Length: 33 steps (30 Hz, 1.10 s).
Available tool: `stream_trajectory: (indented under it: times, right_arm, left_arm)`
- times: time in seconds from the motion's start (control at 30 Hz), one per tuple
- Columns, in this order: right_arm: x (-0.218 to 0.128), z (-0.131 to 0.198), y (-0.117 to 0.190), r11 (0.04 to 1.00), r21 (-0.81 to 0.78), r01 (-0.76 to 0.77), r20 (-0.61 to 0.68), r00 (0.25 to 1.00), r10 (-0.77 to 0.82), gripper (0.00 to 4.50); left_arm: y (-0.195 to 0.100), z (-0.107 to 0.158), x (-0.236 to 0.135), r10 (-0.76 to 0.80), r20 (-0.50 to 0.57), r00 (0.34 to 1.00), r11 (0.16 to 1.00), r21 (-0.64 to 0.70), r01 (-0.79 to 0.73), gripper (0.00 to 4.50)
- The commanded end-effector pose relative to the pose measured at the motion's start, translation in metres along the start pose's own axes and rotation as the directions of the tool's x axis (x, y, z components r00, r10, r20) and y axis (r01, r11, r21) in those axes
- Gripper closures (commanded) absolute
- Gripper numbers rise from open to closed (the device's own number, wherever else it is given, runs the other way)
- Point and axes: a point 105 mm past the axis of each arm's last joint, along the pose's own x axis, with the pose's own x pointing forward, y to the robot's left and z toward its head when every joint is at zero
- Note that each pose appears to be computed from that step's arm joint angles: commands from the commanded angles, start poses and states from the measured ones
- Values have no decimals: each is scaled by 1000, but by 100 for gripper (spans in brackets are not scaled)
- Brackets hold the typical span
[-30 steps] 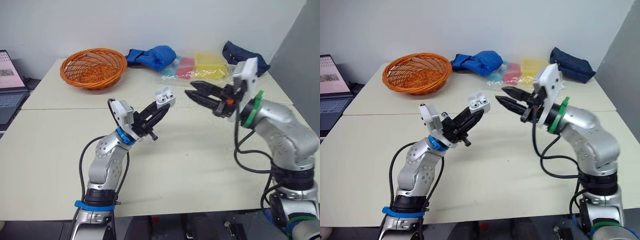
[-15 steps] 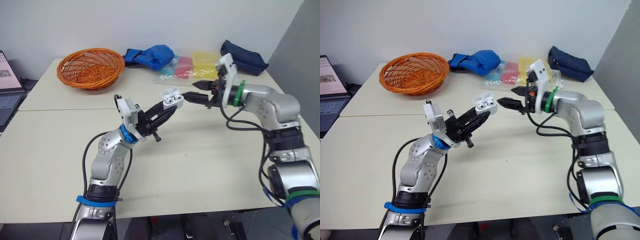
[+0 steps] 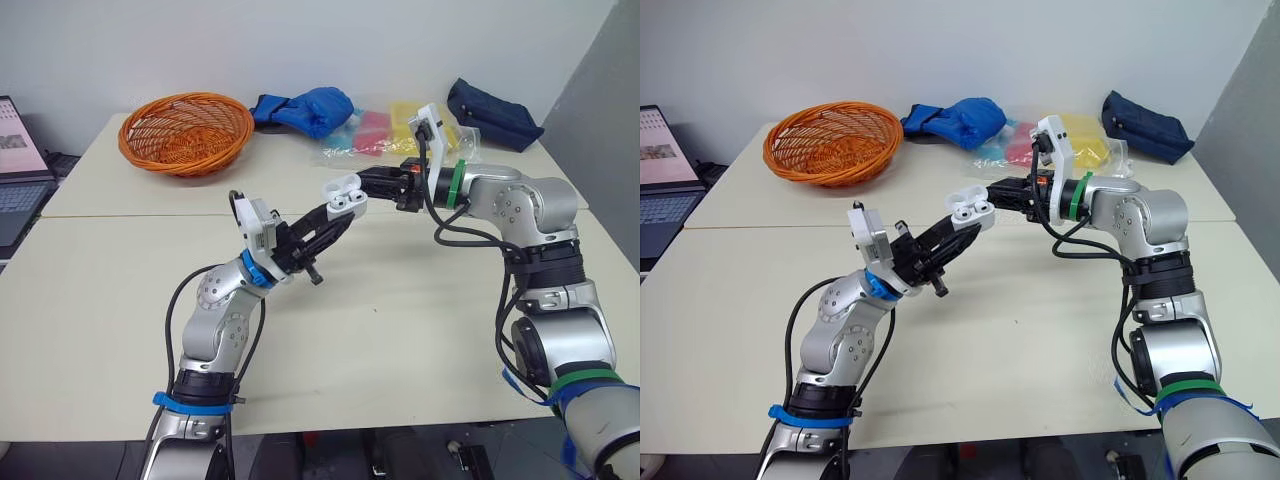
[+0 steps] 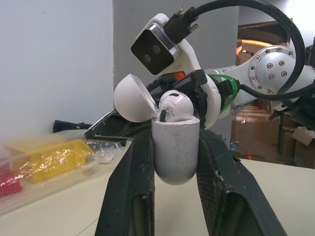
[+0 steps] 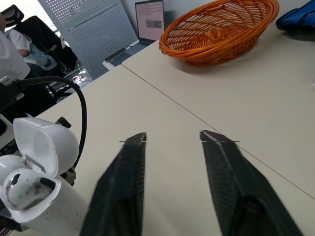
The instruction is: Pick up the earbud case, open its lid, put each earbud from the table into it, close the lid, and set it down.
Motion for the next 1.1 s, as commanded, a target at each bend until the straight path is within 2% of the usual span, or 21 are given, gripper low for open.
stream_trajectory:
  times: [0.03,0.07,0.3,0.47,0.7,0.93,1.1]
  right_arm:
    - [-3,16,8,998,-63,-24,40,999,27,408]
    - [-2,17,10,998,-57,-31,43,998,34,445]
    - [-4,21,27,992,-72,-100,26,994,102,445]
    - [-13,27,52,976,-99,-196,-4,980,197,445]
    - [-18,26,59,977,-131,-168,-11,986,168,445]
    - [-22,32,55,958,-278,-74,25,996,84,445]
    - [-23,42,61,878,-479,-14,80,995,60,445]
  left_arm:
    - [-4,11,4,-24,45,999,999,27,23,374]
    - [-4,11,4,-25,46,999,999,26,24,374]
    - [-5,9,4,-29,49,998,999,19,28,374]
    - [-5,7,5,-31,50,998,999,16,30,374]
    - [-1,7,6,-31,56,998,999,25,30,374]
    - [-2,6,7,-26,57,998,999,20,25,374]
    - [0,7,7,-21,55,998,1000,22,20,374]
